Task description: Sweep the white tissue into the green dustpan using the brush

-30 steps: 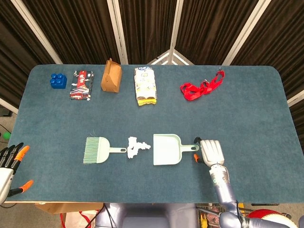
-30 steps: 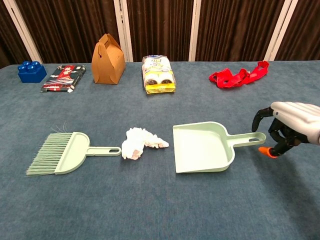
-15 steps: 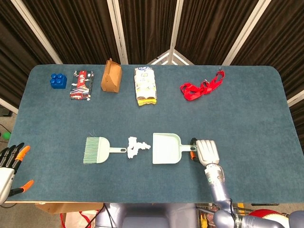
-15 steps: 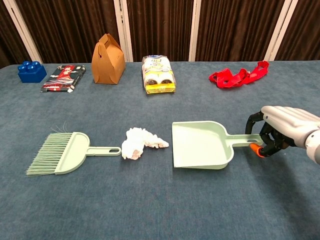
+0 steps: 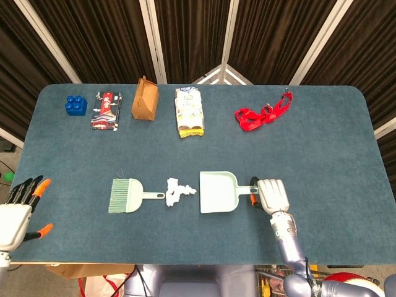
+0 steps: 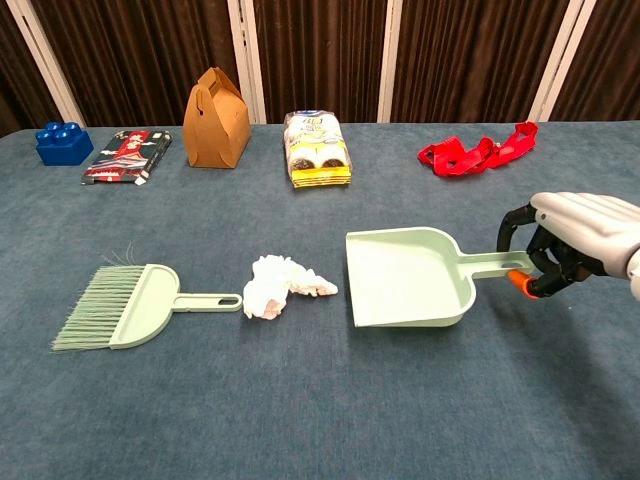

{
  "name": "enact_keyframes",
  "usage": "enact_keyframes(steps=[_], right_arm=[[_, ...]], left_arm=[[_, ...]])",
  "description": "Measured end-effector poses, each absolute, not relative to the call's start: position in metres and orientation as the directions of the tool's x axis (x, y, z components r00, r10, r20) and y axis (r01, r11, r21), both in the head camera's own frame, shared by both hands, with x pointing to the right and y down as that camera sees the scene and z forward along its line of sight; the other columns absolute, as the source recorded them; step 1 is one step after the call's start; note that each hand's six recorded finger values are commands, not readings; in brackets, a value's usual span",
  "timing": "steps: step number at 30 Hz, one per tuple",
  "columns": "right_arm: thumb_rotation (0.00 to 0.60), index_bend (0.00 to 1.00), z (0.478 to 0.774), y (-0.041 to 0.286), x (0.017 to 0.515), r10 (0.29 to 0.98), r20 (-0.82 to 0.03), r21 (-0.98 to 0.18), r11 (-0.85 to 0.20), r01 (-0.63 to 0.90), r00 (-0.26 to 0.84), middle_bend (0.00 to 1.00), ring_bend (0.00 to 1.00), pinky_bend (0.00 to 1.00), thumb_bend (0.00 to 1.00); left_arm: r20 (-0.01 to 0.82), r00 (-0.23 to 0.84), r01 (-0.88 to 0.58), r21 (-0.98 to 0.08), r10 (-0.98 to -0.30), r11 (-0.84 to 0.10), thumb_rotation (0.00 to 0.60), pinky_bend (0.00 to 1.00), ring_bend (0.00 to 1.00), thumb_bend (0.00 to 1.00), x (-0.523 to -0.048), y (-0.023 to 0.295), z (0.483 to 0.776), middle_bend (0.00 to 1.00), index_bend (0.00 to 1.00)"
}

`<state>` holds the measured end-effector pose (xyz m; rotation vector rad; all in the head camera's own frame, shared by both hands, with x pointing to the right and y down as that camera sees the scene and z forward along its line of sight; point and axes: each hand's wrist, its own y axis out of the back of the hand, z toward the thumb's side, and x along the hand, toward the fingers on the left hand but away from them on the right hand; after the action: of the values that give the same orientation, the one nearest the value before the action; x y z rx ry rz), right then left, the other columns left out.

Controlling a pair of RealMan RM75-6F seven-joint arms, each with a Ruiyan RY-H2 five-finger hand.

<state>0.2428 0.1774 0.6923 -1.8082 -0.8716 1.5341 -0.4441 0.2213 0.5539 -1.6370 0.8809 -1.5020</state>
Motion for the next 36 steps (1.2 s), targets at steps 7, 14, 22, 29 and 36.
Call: enact_keyframes(steps=[7, 14, 22, 29, 36], right_arm=[[0.600, 0.53, 0.691, 0.176, 0.241, 0.800, -0.589, -0.794, -0.599, 0.103, 0.112, 0.85, 0.84, 0.80, 0.50], [0.600, 0.53, 0.693, 0.174, 0.241, 0.802, -0.587, -0.797, -0.596, 0.095, 0.106, 0.85, 0.84, 0.80, 0.50], [0.600, 0.53, 0.691, 0.173, 0.246, 0.804, -0.587, -0.800, -0.594, 0.086, 0.095, 0.85, 0.84, 0.80, 0.50], [0.600, 0.54, 0.692, 0.170, 0.249, 0.802, -0.591, -0.798, -0.597, 0.081, 0.086, 0.85, 0.84, 0.80, 0.51], [0.600, 0.54, 0.694, 0.171, 0.250, 0.798, -0.598, -0.794, -0.603, 0.081, 0.081, 0.85, 0.84, 0.80, 0.51]], left_arm=[[0.491, 0.086, 0.079, -0.871, -0.867, -0.485, 0.600, 0.43, 0.27, 0.10, -0.423, 0.171, 0.576, 0.21, 0.05], [0.510, 0.109, 0.073, -0.860, -0.853, -0.505, 0.600, 0.74, 0.68, 0.18, -0.375, 0.140, 0.607, 0.63, 0.24], [0.579, 0.133, 0.041, -0.814, -0.804, -0.580, 0.600, 1.00, 0.99, 0.28, -0.322, 0.136, 0.641, 0.94, 0.44], [0.622, 0.147, 0.041, -0.781, -0.769, -0.624, 0.600, 1.00, 1.00, 0.33, -0.286, 0.142, 0.659, 1.00, 0.48], [0.651, 0.156, 0.051, -0.757, -0.743, -0.652, 0.600, 1.00, 1.00, 0.37, -0.263, 0.152, 0.671, 1.00, 0.48]])
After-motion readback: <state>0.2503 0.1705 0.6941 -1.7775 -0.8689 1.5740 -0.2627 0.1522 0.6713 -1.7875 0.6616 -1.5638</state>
